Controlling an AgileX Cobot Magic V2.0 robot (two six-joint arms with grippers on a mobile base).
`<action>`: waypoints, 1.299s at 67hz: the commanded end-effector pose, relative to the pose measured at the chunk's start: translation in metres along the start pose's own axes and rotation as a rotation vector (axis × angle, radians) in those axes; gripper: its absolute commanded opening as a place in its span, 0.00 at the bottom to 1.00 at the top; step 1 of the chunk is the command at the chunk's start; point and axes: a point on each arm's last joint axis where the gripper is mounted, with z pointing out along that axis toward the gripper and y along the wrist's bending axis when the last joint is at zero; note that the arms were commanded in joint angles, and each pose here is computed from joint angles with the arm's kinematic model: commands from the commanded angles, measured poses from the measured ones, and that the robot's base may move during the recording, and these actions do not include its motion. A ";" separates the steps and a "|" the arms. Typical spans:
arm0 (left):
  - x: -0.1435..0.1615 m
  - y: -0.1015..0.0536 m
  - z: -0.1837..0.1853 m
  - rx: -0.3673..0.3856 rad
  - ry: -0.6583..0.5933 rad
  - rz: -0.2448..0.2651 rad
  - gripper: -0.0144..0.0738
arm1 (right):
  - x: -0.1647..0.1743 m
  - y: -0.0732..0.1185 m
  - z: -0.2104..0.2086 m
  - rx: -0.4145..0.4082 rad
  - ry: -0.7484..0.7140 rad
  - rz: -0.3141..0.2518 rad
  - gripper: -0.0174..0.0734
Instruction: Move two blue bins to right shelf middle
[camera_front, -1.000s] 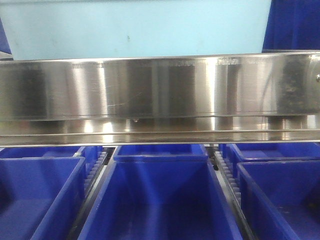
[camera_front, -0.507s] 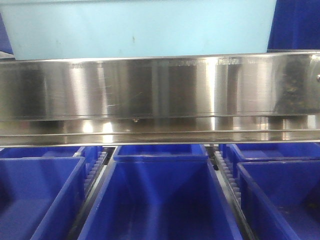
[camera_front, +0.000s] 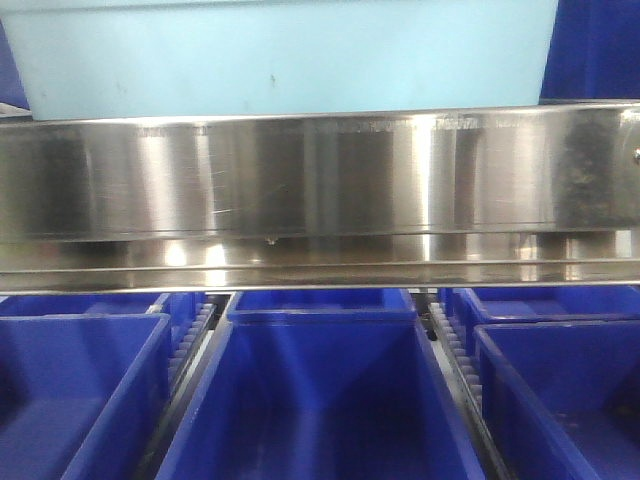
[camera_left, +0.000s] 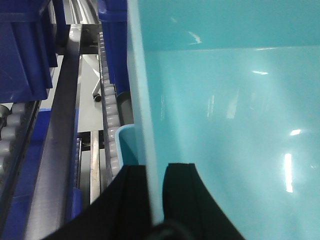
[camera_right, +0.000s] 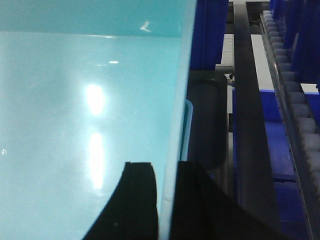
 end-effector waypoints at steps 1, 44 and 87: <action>-0.006 -0.005 -0.002 0.029 -0.055 -0.009 0.04 | -0.006 0.006 -0.004 -0.044 -0.060 -0.008 0.01; -0.009 -0.002 -0.016 0.008 0.015 -0.043 0.60 | -0.012 0.003 -0.013 -0.005 -0.010 0.015 0.55; -0.033 -0.001 -0.011 -0.162 0.607 -0.193 0.60 | -0.018 0.015 -0.017 0.052 0.580 0.143 0.55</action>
